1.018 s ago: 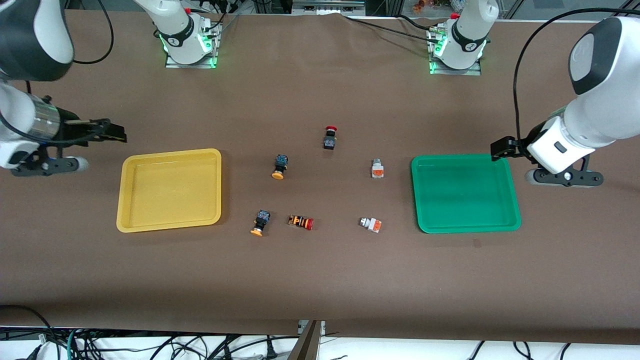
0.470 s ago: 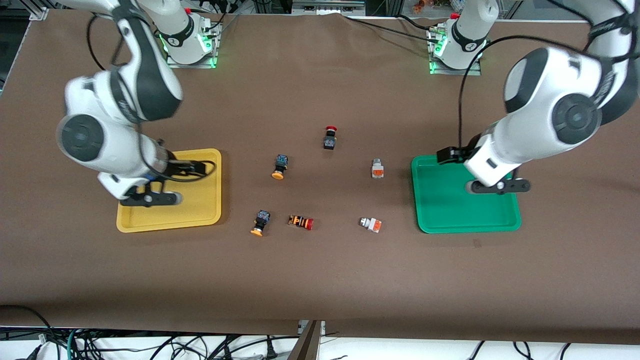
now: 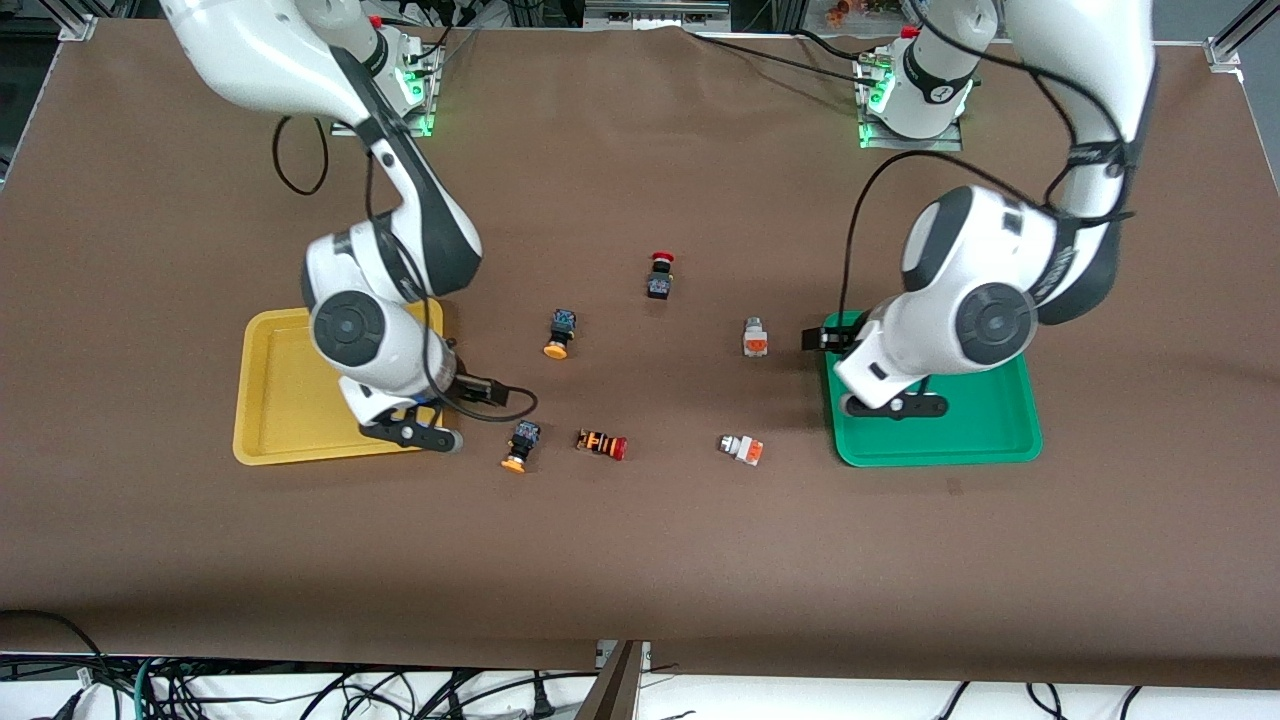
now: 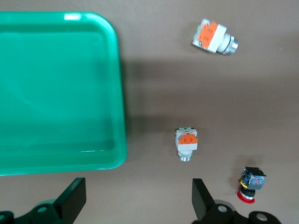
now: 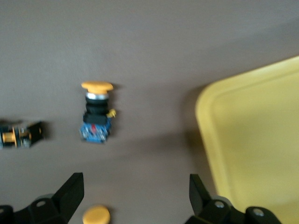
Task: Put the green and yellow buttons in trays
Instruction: 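Reach the right gripper to a yellow button while the left gripper reaches a white block, then grasp the yellow button with the right gripper while the left gripper lifts the block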
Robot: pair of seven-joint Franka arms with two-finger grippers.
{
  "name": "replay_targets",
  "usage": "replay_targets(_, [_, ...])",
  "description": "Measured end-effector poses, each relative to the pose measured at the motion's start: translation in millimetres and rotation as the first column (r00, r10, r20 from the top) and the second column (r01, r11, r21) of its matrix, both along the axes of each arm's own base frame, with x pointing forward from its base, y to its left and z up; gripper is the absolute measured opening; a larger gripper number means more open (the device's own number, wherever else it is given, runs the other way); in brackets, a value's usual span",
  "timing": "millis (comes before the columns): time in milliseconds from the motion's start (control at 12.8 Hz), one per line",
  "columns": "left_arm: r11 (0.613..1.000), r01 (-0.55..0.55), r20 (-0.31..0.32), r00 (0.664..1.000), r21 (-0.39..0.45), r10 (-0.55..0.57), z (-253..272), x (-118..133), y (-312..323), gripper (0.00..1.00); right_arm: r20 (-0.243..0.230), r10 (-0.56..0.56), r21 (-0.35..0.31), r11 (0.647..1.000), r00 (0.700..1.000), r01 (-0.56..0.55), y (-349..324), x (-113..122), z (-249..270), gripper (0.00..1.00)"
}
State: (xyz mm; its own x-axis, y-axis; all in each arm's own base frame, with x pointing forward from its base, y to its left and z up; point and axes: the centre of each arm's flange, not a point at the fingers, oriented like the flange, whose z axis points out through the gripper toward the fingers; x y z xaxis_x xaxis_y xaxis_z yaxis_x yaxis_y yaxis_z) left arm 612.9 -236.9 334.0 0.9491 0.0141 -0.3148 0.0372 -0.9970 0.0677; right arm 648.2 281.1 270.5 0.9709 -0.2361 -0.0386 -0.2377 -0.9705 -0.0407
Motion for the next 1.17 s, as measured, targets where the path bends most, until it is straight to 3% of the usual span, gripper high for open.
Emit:
replay_targets(235, [0.999, -0.032, -0.003, 0.999, 0.024, 0.032, -46, -6, -31, 1.00, 0.049, -0.082, 0.030, 0.996, 0.995, 0.081, 18, 1, -52, 1.00])
replay_targets(705, [0.998, -0.043, 0.047, 0.998, 0.038, 0.041, -127, -37, -84, 1.00, 0.071, -0.134, 0.052, 0.990, 0.988, 0.131, 44, -9, -86, 1.00])
replay_targets(783, [0.998, -0.044, 0.058, 0.997, 0.037, 0.042, -138, -42, -85, 1.00, 0.070, -0.132, 0.051, 0.990, 0.989, 0.129, 45, -10, -90, 0.93])
replay_targets(940, [0.998, -0.043, 0.051, 0.998, 0.046, 0.041, -154, -52, -82, 1.00, 0.074, -0.128, 0.048, 0.991, 0.989, 0.125, 42, -9, -93, 0.63])
replay_targets(1096, [0.998, -0.037, 0.037, 0.999, 0.054, 0.035, -161, -59, -82, 1.00, 0.085, -0.098, 0.048, 0.994, 0.992, 0.094, 40, -6, -90, 0.42])
replay_targets(1175, [0.998, -0.030, 0.031, 0.999, 0.057, 0.028, -163, -63, -85, 1.00, 0.092, -0.087, 0.050, 0.995, 0.992, 0.083, 39, -4, -87, 0.39])
